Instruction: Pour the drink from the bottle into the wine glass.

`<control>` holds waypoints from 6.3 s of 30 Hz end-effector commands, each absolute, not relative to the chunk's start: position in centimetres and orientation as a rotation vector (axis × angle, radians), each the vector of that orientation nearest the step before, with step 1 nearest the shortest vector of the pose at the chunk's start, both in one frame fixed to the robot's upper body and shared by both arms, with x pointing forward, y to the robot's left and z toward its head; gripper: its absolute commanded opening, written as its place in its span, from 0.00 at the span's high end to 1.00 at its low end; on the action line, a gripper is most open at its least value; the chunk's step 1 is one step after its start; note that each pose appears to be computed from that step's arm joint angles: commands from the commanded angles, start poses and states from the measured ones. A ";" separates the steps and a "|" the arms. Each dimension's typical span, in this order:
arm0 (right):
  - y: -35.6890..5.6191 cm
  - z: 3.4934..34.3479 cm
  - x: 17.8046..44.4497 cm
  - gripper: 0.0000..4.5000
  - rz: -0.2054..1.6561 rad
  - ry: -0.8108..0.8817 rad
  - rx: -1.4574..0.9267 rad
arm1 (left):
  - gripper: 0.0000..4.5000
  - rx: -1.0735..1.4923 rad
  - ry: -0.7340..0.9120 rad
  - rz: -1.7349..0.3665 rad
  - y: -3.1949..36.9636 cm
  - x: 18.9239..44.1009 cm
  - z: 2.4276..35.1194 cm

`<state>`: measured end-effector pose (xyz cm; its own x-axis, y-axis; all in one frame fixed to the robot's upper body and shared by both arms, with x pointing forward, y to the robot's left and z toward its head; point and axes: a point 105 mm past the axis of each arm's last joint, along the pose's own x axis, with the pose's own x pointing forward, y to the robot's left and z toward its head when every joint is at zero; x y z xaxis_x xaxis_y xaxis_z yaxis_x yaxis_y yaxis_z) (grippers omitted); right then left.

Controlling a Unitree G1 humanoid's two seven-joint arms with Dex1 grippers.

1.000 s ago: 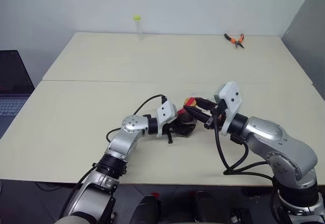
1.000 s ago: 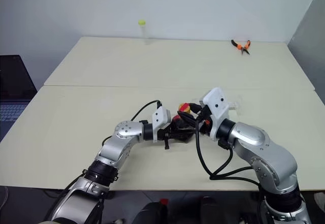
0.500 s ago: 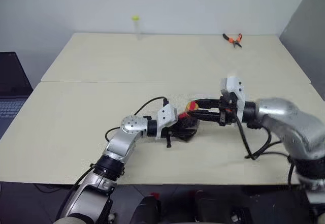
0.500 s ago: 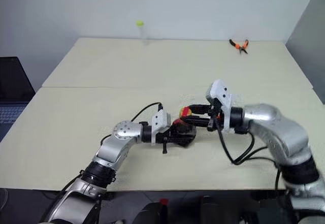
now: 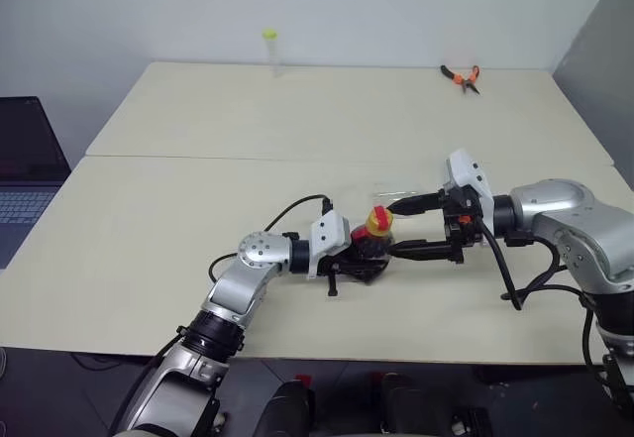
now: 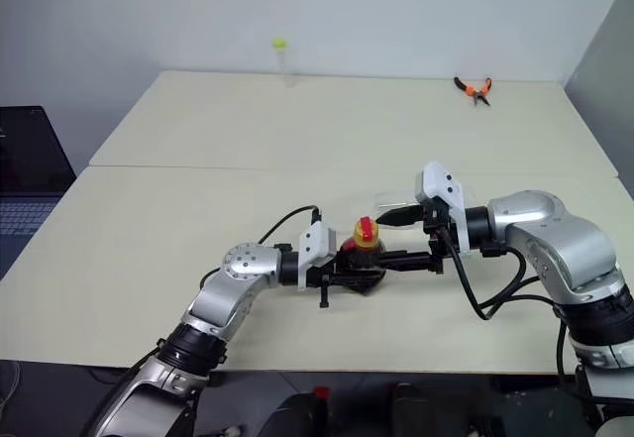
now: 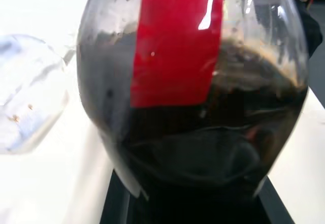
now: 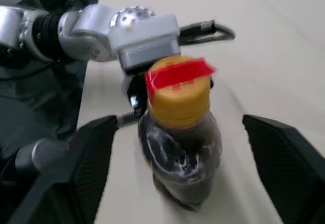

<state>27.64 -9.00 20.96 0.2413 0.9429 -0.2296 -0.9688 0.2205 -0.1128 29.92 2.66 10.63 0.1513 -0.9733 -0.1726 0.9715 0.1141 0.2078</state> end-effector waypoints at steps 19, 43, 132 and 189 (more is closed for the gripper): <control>-10.0 21.7 28.7 0.04 0.765 -0.111 -0.285 | 0.84 0.308 -0.105 -1.393 1.7 31.5 11.9; -7.6 21.6 27.1 0.04 0.878 -0.100 -0.228 | 0.84 0.315 -0.095 -1.391 2.0 31.5 11.7; -8.1 21.3 26.4 0.22 0.878 -0.096 -0.173 | 0.85 0.311 -0.088 -1.386 1.9 31.4 11.2; -8.9 20.4 27.0 0.14 0.872 -0.023 -0.061 | 0.85 0.313 -0.079 -1.388 1.8 31.4 10.9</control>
